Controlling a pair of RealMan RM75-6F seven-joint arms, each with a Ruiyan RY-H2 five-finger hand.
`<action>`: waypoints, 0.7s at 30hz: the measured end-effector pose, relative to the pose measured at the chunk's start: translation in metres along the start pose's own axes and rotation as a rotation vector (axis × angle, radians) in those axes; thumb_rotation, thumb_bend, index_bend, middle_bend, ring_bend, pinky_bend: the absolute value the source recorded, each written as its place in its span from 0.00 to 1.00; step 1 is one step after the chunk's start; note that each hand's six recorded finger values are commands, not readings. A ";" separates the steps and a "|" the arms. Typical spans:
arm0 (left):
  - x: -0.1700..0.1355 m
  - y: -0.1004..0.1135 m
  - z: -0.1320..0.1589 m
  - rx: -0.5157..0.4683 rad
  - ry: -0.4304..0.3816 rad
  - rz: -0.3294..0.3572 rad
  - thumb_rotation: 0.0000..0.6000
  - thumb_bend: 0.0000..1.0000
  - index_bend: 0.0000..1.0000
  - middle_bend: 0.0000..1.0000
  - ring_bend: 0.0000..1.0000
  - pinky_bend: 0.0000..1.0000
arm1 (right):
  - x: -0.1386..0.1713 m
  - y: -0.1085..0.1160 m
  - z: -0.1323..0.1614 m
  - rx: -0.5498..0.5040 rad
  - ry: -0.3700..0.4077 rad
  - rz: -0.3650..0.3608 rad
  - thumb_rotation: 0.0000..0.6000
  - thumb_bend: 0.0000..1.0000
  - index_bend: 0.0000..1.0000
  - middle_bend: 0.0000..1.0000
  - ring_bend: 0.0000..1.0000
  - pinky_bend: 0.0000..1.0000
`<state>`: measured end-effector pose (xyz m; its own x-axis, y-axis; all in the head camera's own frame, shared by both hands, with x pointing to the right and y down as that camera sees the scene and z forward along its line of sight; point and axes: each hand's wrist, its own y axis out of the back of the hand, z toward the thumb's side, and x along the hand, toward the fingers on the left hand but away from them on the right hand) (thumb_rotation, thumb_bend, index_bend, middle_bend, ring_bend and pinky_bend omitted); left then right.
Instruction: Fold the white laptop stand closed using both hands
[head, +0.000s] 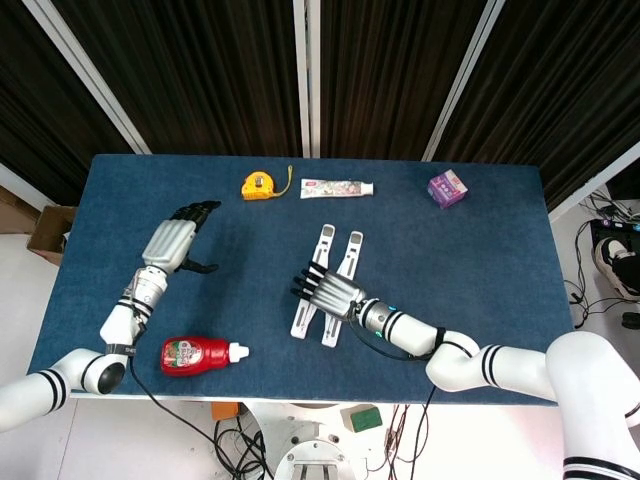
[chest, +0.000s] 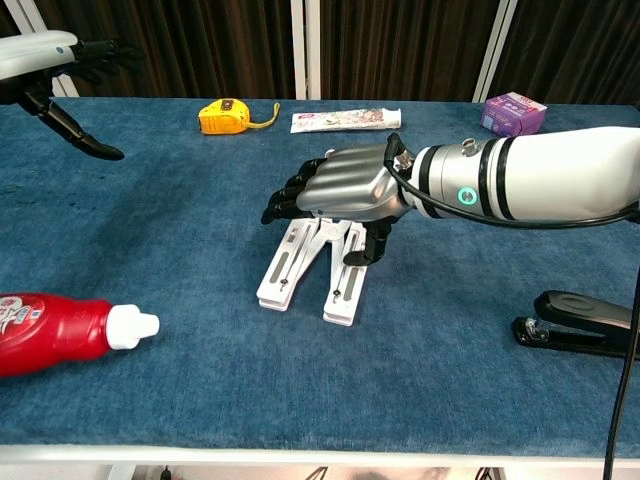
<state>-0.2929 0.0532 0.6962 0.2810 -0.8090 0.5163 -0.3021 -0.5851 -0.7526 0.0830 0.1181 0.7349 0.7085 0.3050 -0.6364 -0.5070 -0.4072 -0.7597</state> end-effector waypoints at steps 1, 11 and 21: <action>0.000 0.000 -0.001 -0.004 0.001 0.002 1.00 0.00 0.07 0.07 0.07 0.12 | 0.000 0.000 0.000 -0.001 0.000 -0.001 1.00 0.00 0.00 0.07 0.00 0.00; 0.000 -0.002 -0.005 -0.005 0.009 -0.001 1.00 0.00 0.07 0.07 0.07 0.12 | 0.022 0.002 -0.010 0.004 0.000 -0.001 1.00 0.00 0.00 0.08 0.00 0.00; 0.002 -0.005 -0.009 -0.018 0.028 -0.012 1.00 0.00 0.07 0.07 0.07 0.12 | -0.002 -0.002 -0.010 0.011 0.006 0.033 1.00 0.08 0.00 0.13 0.00 0.00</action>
<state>-0.2988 0.0536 0.7044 0.2593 -0.8032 0.5364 -0.3152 -0.5953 -0.7391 0.0877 0.1099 0.7388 0.6939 0.2866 -0.6605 -0.5357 -0.4074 -0.7396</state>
